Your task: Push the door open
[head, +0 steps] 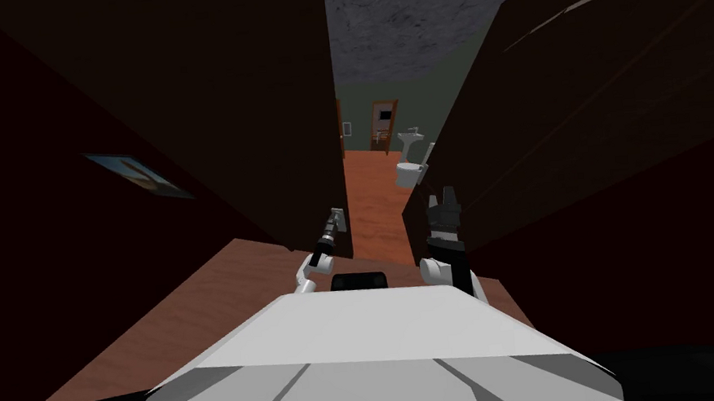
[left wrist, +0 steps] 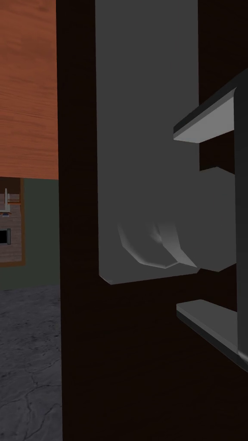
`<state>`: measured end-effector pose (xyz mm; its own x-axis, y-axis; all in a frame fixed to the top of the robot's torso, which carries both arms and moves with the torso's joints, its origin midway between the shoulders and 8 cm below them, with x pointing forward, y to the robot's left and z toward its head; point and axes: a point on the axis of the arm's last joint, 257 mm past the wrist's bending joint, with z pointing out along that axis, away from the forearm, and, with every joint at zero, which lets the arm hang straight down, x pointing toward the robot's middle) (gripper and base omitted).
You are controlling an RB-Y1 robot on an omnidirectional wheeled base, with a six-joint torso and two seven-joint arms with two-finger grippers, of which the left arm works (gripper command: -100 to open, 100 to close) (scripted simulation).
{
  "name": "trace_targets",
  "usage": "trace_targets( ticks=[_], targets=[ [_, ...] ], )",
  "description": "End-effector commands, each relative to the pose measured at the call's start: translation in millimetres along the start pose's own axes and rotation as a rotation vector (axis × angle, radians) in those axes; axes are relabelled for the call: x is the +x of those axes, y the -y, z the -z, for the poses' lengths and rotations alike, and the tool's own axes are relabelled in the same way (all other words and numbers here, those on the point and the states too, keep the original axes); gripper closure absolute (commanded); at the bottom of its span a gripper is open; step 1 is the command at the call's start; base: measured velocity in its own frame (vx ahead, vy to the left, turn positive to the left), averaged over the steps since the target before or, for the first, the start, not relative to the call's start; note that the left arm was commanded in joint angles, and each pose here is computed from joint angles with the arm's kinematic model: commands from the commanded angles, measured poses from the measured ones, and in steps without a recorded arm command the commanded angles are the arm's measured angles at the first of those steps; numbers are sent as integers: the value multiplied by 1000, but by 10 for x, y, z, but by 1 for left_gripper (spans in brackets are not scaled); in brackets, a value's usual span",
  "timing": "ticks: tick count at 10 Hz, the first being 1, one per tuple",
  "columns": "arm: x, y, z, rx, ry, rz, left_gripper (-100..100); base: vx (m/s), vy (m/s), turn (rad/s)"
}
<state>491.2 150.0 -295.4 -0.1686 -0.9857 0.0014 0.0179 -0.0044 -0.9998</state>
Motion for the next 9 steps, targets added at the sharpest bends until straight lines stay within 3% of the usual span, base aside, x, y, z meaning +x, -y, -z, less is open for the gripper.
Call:
trace_targets(
  ticks=[1, 6, 9],
  targets=[
    [0, -2, 2, -1, 0, 0, 100, -10, -1, 6],
    [0, -2, 2, -1, 0, 0, 100, -7, 0, -3],
    [-172, 17, -29, 1, 25, -16, 100, 144, -68, 42]
  ],
)
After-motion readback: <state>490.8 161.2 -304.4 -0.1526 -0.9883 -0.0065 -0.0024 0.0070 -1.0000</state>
